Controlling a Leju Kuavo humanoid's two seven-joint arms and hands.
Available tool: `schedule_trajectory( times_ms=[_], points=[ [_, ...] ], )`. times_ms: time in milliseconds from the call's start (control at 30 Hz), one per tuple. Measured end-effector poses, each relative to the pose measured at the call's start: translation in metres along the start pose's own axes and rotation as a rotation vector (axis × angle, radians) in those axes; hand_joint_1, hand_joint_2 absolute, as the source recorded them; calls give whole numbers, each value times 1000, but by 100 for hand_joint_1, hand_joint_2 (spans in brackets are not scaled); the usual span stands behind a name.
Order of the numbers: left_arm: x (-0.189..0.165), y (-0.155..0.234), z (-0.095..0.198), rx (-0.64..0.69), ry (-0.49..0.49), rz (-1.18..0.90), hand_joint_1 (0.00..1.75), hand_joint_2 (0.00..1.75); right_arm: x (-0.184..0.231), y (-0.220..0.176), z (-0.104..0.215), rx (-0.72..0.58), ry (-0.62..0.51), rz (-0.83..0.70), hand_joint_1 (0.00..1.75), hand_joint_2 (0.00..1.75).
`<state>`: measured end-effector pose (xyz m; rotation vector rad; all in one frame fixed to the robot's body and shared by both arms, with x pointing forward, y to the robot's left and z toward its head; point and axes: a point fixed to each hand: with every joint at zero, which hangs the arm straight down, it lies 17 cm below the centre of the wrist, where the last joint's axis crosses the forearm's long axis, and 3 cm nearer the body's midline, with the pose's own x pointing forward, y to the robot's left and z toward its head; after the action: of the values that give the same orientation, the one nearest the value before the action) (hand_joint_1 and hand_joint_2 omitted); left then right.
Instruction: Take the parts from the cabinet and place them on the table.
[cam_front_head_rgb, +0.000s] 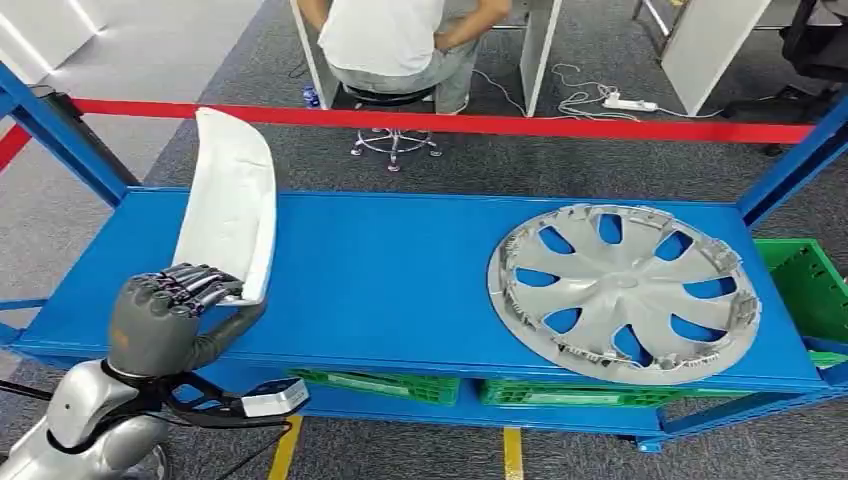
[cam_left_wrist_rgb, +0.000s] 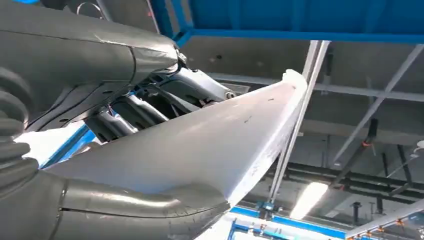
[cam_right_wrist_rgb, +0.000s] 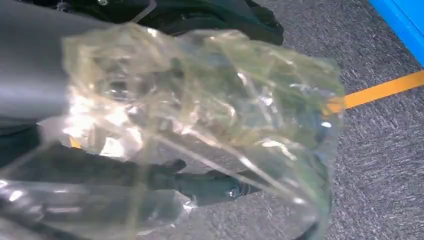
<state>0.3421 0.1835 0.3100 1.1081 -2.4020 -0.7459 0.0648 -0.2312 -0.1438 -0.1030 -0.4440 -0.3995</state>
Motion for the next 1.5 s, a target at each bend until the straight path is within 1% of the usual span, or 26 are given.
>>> schedule_trajectory(
  times_ms=[200, 500, 800, 933, 1000, 1033, 1067, 1133, 1167, 1200, 1233, 1300, 1367, 1433, 1500],
  points=[
    [-5, 0, 1, -3, 25, 0, 175, 175, 0, 2, 0, 5, 0, 2, 0, 0],
    [-5, 0, 2, -7, 21, -3, 175, 175, 2, 2, 0, 6, -5, 10, 0, 0],
    [-7, -4, 5, -22, 45, -13, 175, 175, 4, 0, -3, 10, -9, 25, 0, 0],
    [-8, -6, 5, -30, 42, -30, 175, 175, 5, -1, -2, 1, -29, 72, 0, 0],
    [-8, -7, 6, -40, 42, -66, 175, 175, 8, -7, -6, -25, -44, 161, 0, 0],
    [-10, -9, 7, -55, 42, -94, 175, 175, 13, -14, -9, -53, -62, 249, 0, 0],
    [-11, -11, 10, -72, 49, -121, 175, 175, 22, -16, -10, -87, -106, 363, 0, 0],
    [-12, -12, 15, -89, 62, -145, 175, 175, 59, -18, -4, -181, -310, 632, 0, 0],
    [-12, -12, 16, -92, 66, -149, 175, 175, 75, -15, 0, -217, -401, 736, 0, 0],
    [-12, -12, 17, -93, 68, -154, 175, 175, 85, -12, 3, -240, -455, 799, 0, 0],
    [-11, -11, 17, -93, 71, -160, 175, 175, 89, -10, 5, -253, -478, 827, 0, 0],
    [-11, -8, 16, -87, 79, -176, 175, 175, 90, -11, 5, -263, -476, 836, 0, 0],
    [-12, -5, 16, -83, 89, -197, 175, 175, 97, -9, 10, -291, -528, 894, 0, 0],
    [-13, -4, 17, -89, 101, -219, 175, 175, 115, 2, 21, -331, -640, 964, 0, 0],
    [-11, -1, 17, -84, 116, -237, 175, 175, 138, 23, 38, -352, -800, 1007, 0, 0]
  ],
)
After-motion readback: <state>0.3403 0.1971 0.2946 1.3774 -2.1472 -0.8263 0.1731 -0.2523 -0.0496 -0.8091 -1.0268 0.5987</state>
